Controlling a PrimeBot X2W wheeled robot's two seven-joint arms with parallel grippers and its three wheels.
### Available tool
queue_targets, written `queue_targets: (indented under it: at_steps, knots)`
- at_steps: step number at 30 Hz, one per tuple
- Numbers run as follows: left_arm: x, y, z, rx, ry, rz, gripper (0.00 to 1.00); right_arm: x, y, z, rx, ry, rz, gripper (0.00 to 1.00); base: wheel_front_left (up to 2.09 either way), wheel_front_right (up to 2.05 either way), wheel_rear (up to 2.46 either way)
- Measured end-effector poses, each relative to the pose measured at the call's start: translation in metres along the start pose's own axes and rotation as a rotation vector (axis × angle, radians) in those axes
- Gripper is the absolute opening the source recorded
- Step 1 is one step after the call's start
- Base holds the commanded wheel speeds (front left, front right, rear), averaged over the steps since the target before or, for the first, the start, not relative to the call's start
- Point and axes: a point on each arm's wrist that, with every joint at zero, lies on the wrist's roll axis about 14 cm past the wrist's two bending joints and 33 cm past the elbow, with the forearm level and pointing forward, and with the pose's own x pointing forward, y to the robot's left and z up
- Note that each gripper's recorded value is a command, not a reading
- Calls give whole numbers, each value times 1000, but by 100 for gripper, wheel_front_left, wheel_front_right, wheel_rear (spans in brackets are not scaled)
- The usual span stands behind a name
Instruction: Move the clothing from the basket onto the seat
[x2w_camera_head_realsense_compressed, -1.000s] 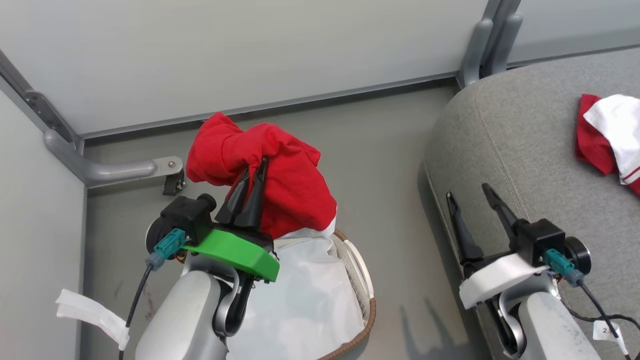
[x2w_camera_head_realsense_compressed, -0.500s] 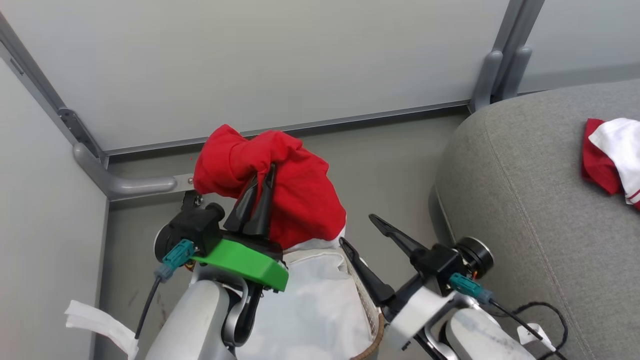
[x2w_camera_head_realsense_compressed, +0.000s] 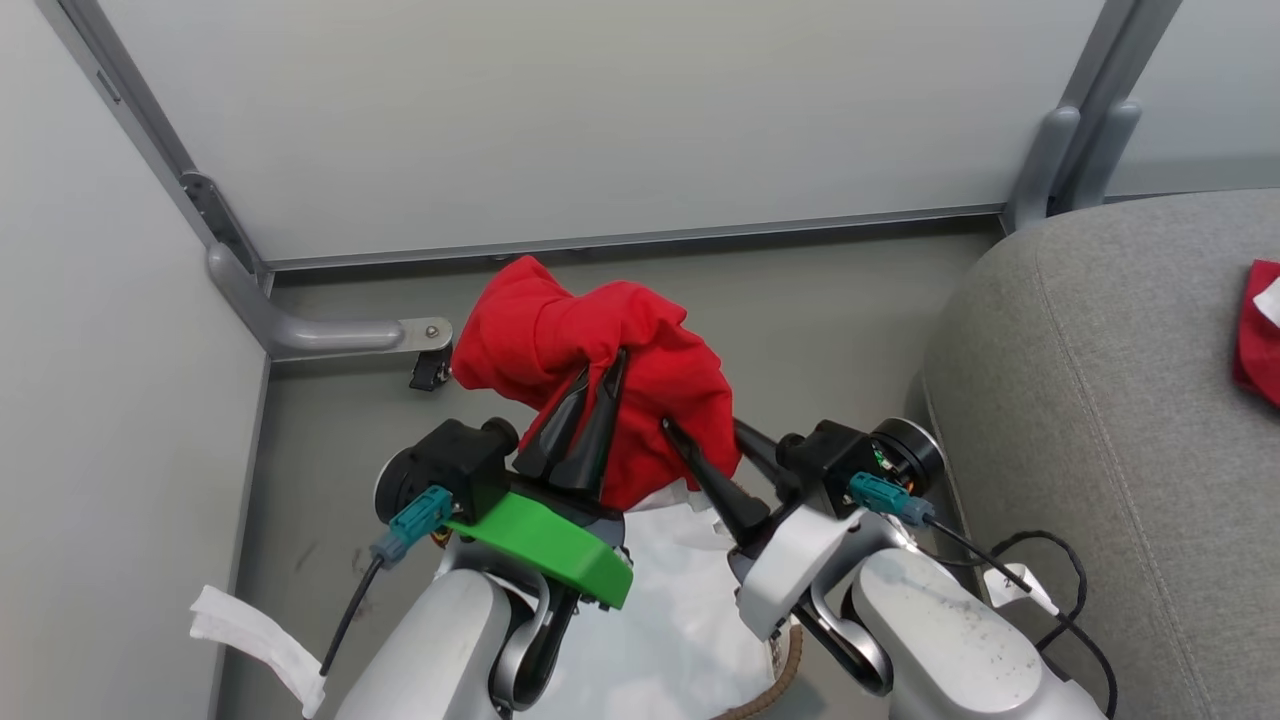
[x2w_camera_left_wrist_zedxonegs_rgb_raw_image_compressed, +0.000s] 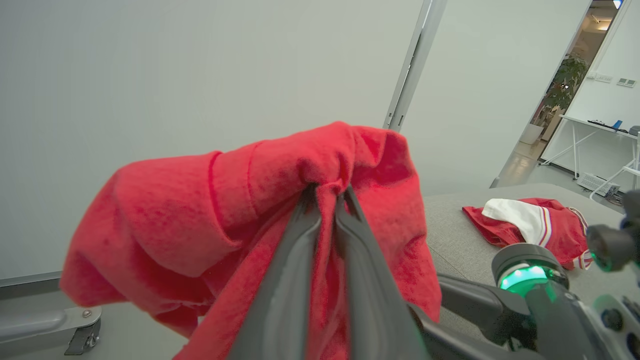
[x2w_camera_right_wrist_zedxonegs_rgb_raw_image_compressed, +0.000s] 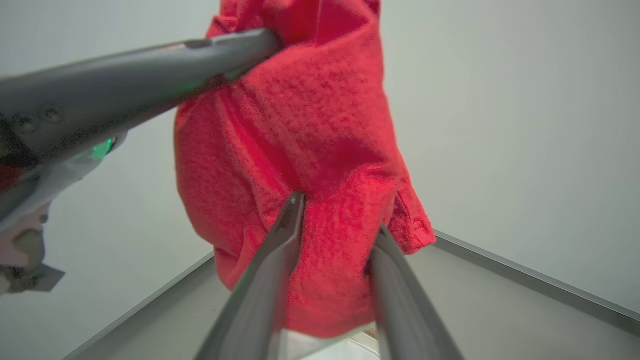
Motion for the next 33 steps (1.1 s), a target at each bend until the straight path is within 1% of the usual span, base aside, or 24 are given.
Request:
queue_targets:
  at_steps: [5, 6, 7, 15, 22, 30, 33]
  knots:
    - [-1, 8, 0, -4, 0, 23, 0, 5, 4, -1, 50, -7, 10, 0, 0, 0, 0]
    - [-1, 10, 1, -1, -4, 29, 21, 4, 2, -1, 60, -10, 0, 0, 0, 0, 0]
    - [0, 12, 3, -1, -10, 32, 100, 3, -1, 1, 66, -18, -10, 0, 0, 0, 0]
    - [8, 4, -7, 7, 9, 3, 100, -20, -31, 14, 100, -74, -133, 0, 0, 0, 0]
    - [23, -17, -25, 2, 48, -81, 100, -57, -61, 25, 118, -120, -272, 0, 0, 0, 0]
    - [42, -65, -55, -41, 112, -239, 100, -114, -98, 39, 79, -163, -467, 0, 0, 0, 0]
    - [48, -86, -65, -60, 134, -303, 100, -142, -113, 45, 55, -177, -557, 0, 0, 0, 0]
